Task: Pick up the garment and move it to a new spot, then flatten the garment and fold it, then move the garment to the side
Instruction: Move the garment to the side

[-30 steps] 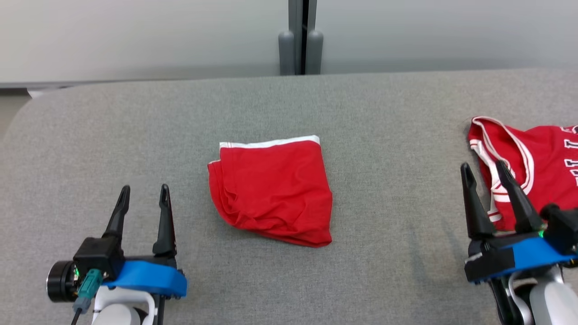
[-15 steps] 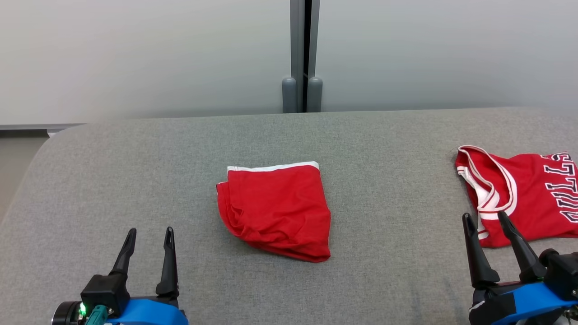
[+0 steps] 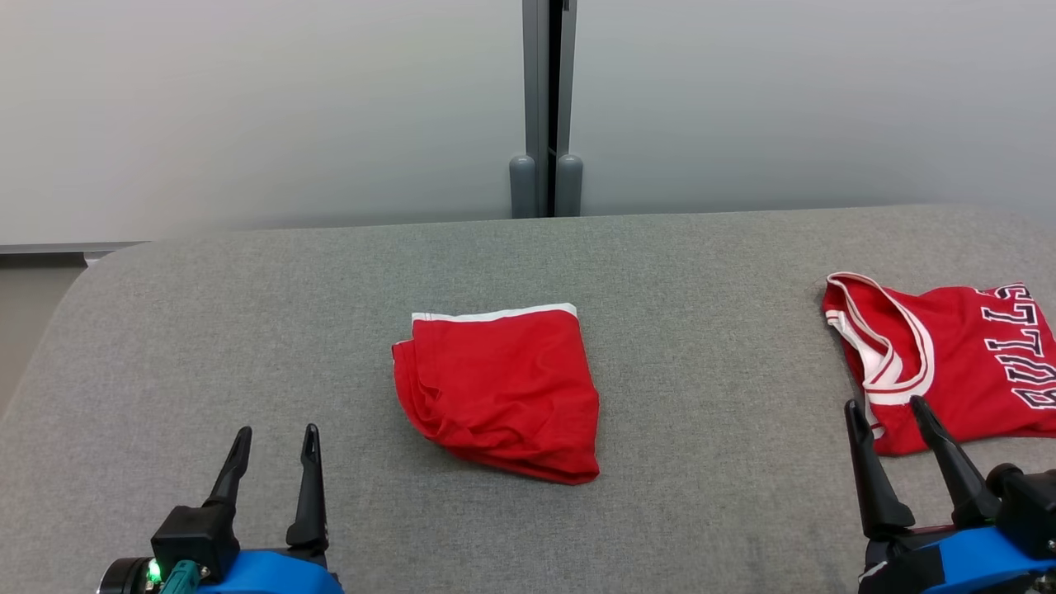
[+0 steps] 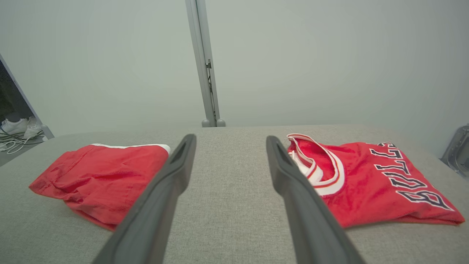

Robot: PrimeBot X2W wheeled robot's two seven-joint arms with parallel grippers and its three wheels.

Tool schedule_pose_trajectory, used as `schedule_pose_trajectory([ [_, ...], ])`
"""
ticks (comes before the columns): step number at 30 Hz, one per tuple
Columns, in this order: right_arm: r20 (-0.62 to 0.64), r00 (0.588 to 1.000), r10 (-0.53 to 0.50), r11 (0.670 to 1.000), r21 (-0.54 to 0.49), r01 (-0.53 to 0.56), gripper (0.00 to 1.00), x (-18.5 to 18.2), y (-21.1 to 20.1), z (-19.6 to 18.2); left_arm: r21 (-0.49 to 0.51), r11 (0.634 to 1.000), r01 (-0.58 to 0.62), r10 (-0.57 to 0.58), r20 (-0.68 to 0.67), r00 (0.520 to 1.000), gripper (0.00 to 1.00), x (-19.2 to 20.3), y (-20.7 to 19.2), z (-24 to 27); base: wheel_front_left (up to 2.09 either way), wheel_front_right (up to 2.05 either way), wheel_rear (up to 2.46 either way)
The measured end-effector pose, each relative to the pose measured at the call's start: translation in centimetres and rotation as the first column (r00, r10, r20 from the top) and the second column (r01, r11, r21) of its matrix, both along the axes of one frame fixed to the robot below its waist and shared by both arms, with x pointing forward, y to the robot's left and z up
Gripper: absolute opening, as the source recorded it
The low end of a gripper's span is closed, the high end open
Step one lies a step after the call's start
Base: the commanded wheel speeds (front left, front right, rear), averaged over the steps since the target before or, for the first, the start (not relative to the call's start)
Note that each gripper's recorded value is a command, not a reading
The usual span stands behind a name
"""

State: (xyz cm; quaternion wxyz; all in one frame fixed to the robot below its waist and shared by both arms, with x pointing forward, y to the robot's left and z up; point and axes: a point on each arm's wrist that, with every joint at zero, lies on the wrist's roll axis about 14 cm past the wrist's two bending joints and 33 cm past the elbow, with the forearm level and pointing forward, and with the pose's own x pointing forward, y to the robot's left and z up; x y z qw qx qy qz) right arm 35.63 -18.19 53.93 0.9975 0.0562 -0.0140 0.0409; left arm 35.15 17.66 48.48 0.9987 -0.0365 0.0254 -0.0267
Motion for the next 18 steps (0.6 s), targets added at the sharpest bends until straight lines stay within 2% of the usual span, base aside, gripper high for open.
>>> schedule_pose_trajectory([
  [13,-0.02,1.0,-0.007,1.0,-0.003,0.007,1.0,0.1,-0.2,-0.5,0.001,1.0,-0.001,0.001,0.003,1.0,1.0,0.3,0.1,0.0,0.0,0.0,0.0],
  [18,-0.061,0.998,0.002,1.0,-0.005,-0.002,1.0,1.4,-0.1,-1.8,0.004,1.0,0.004,-0.004,0.045,0.999,1.0,1.9,-0.1,1.0,0.0,0.0,0.0],
])
